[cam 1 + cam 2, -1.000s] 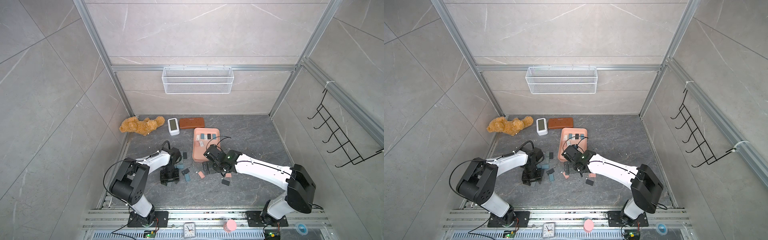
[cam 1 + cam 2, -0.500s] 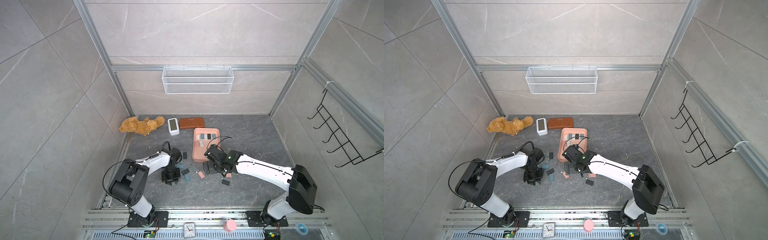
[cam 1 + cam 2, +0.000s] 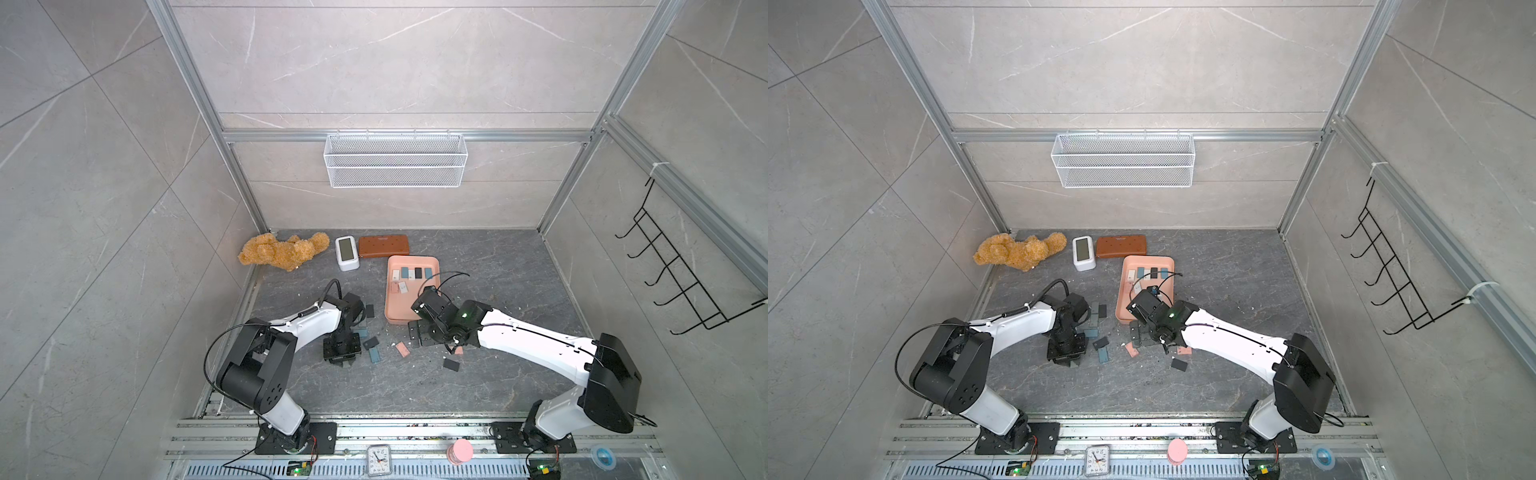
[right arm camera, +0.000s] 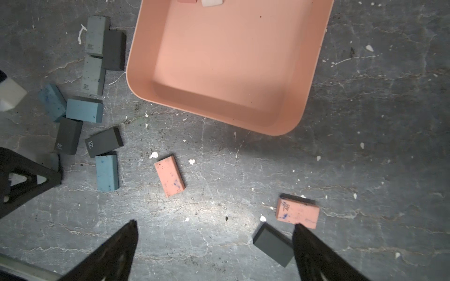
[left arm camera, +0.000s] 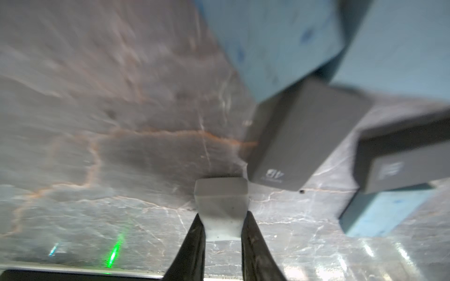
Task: Put the eraser in the storage box
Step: Pick up the eraser from the center of the board, then place the eraser in the storage box.
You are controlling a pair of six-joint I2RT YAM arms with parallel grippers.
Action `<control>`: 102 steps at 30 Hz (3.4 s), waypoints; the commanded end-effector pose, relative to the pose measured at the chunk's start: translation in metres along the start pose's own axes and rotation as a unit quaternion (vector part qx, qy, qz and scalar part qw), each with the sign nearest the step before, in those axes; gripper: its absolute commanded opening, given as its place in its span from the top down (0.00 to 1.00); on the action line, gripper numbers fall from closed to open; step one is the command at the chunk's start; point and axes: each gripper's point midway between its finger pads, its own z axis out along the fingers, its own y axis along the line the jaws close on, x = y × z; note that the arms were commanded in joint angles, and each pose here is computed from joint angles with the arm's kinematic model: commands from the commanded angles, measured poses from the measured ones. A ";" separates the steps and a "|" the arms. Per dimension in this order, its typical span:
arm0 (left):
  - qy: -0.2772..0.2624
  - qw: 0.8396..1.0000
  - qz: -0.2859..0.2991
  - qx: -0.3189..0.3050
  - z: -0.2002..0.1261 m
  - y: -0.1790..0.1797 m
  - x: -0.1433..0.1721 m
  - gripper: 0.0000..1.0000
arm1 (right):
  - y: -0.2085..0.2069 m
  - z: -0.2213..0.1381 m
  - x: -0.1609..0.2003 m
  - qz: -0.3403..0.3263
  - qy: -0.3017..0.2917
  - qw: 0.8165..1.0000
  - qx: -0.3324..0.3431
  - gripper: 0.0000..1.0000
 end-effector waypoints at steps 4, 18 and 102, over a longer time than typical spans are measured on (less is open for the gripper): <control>-0.075 0.997 0.008 0.023 -0.054 -0.023 -0.037 0.82 | -0.021 -0.011 -0.015 0.023 -0.006 1.000 0.006 0.00; -0.147 0.986 0.052 0.061 -0.120 -0.092 -0.112 0.82 | -0.066 -0.012 -0.048 0.098 -0.002 0.995 -0.010 0.00; -0.143 0.975 0.095 0.140 -0.049 -0.264 -0.185 0.76 | -0.129 0.000 -0.034 0.211 0.064 0.975 -0.021 0.00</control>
